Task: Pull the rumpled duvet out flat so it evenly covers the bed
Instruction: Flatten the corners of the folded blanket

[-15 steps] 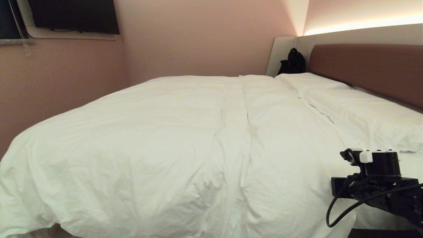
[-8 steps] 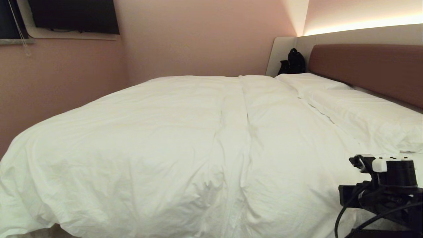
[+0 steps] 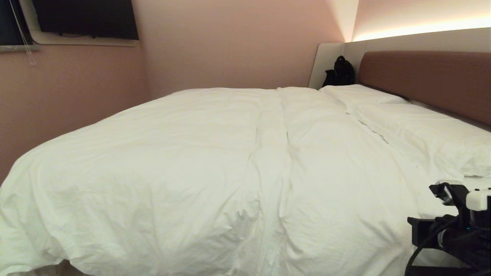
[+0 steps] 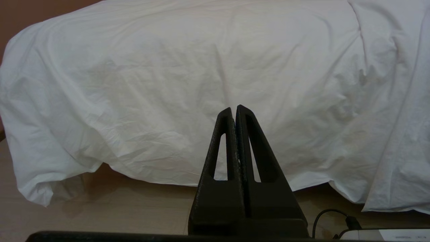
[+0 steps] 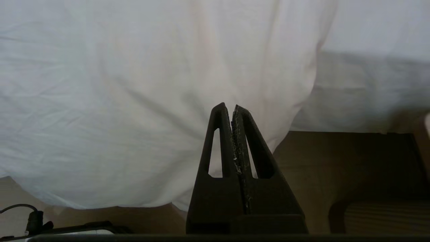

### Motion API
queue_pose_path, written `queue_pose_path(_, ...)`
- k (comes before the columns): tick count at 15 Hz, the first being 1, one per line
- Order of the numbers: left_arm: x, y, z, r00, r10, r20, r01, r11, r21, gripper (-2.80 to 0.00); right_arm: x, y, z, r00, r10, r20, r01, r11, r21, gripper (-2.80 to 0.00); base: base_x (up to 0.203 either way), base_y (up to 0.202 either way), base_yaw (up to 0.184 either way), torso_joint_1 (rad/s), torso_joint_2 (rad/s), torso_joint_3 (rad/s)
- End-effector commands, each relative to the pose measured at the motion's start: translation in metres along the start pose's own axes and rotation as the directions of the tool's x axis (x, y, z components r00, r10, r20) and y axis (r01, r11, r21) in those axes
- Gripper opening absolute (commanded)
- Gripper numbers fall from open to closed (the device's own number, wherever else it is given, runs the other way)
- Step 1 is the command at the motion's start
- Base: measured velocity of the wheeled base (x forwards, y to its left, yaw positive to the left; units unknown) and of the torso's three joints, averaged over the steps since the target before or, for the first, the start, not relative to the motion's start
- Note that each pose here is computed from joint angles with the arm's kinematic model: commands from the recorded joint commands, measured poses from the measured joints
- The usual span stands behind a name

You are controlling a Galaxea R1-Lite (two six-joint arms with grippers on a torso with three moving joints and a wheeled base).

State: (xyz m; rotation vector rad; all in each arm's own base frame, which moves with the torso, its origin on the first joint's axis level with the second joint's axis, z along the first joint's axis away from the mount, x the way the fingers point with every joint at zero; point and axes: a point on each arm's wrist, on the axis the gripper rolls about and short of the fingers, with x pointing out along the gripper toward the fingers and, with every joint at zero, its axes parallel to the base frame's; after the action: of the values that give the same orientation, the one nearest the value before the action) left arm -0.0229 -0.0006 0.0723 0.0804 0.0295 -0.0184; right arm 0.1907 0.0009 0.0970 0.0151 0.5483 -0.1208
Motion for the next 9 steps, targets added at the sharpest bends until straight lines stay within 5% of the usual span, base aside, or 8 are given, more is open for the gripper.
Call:
queue_pose_path(1,0.0,0.0,0.0,1.0,0.0,0.0,0.0,1.0,0.0,-2.8,-0.013,-0.002,0.001,0.999,0.004,0.048,-0.004,1.0,0.008,-2.8,0.0,0.0,0.0,0.0,0.0,0.0)
queue_pose_path(9,0.0,0.0,0.0,1.0,0.0,0.0,0.0,1.0,0.0,-2.8,0.075,-0.001,0.043,0.999,-0.041,0.026,0.039,0.996,0.074,-2.8,0.0,0.0,0.0,0.0,0.0,0.0)
